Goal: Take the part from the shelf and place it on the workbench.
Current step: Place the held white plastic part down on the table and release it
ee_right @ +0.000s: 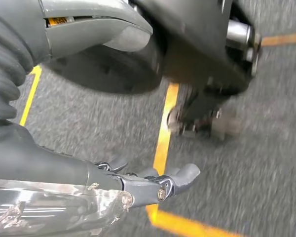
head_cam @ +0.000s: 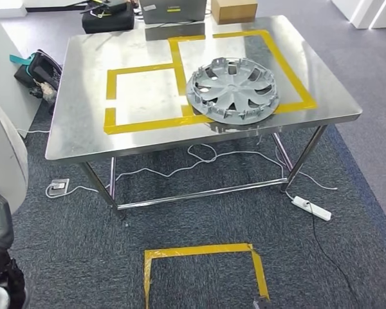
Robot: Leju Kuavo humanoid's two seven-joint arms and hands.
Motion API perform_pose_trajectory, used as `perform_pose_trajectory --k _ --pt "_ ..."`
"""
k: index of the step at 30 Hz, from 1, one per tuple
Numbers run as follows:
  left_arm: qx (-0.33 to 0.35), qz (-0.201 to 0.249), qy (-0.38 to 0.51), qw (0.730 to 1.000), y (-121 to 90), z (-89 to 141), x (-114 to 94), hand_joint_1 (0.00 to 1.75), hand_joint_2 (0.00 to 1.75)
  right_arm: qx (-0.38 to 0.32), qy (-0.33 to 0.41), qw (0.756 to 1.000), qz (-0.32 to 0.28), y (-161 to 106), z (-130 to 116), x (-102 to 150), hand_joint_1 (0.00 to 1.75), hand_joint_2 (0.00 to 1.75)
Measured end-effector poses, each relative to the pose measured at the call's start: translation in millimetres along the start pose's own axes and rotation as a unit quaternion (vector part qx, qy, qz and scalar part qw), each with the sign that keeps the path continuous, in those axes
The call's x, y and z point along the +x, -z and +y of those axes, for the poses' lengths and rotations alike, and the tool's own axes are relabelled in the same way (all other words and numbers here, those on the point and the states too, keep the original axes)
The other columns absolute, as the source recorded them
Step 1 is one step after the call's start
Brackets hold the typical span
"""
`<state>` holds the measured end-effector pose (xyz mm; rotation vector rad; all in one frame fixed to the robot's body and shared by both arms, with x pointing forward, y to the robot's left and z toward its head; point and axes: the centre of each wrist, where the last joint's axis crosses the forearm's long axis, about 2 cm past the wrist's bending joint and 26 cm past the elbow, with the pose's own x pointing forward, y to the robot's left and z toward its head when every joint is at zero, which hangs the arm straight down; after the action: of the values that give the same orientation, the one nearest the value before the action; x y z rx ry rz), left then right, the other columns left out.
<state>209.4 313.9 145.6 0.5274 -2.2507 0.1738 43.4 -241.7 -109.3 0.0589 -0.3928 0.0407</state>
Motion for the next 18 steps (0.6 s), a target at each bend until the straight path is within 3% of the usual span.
perform_pose_trajectory --k 18 --pt "0.000 0.000 0.001 1.000 -0.5 0.7 0.5 1.75 1.75 0.000 0.000 1.000 -0.001 0.4 0.2 1.4 0.00 1.75"
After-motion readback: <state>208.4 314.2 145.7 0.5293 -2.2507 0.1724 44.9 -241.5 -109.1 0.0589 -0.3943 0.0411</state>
